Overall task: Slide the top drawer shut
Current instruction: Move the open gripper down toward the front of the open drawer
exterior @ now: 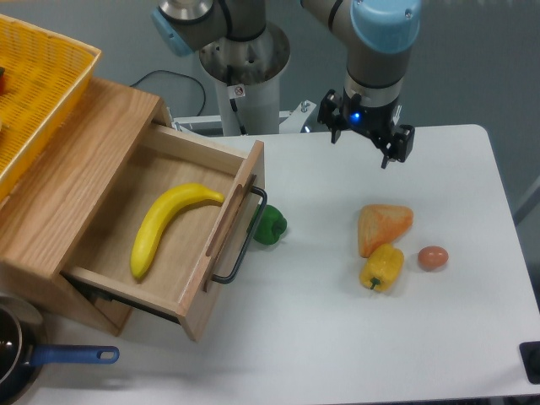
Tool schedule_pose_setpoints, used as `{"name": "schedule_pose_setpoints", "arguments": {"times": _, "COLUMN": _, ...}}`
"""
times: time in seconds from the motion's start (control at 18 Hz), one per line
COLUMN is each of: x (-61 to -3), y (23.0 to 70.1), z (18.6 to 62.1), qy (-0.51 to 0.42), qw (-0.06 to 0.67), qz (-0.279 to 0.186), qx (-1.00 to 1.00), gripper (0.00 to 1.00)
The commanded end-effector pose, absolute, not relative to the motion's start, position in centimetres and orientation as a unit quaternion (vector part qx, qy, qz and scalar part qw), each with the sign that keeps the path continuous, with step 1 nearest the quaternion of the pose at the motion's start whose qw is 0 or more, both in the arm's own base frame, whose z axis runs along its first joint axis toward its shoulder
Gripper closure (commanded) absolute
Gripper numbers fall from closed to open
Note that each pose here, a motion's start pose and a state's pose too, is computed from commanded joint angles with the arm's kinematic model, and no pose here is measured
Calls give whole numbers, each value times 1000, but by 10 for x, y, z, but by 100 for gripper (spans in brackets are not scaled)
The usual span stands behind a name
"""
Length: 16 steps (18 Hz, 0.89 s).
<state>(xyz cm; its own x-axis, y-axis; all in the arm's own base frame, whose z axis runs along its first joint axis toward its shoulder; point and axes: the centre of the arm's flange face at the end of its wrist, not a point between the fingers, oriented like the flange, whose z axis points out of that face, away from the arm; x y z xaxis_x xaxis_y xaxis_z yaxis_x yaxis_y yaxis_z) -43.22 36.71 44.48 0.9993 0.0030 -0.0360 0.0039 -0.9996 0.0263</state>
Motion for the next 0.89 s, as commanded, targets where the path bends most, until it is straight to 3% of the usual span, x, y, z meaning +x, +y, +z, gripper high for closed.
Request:
{"name": "schedule_pose_setpoints", "arguments": {"times": 0.39, "x": -449, "y": 378, "z": 431, "qy": 55, "qw": 2, "qz": -37, "qx": 998, "gripper": 0}}
{"name": "schedule_pose_setpoints", "arguments": {"times": 0.89, "x": -457, "y": 409, "z": 424, "qy": 173, "qw": -35, "qz": -13, "qx": 984, "gripper": 0}}
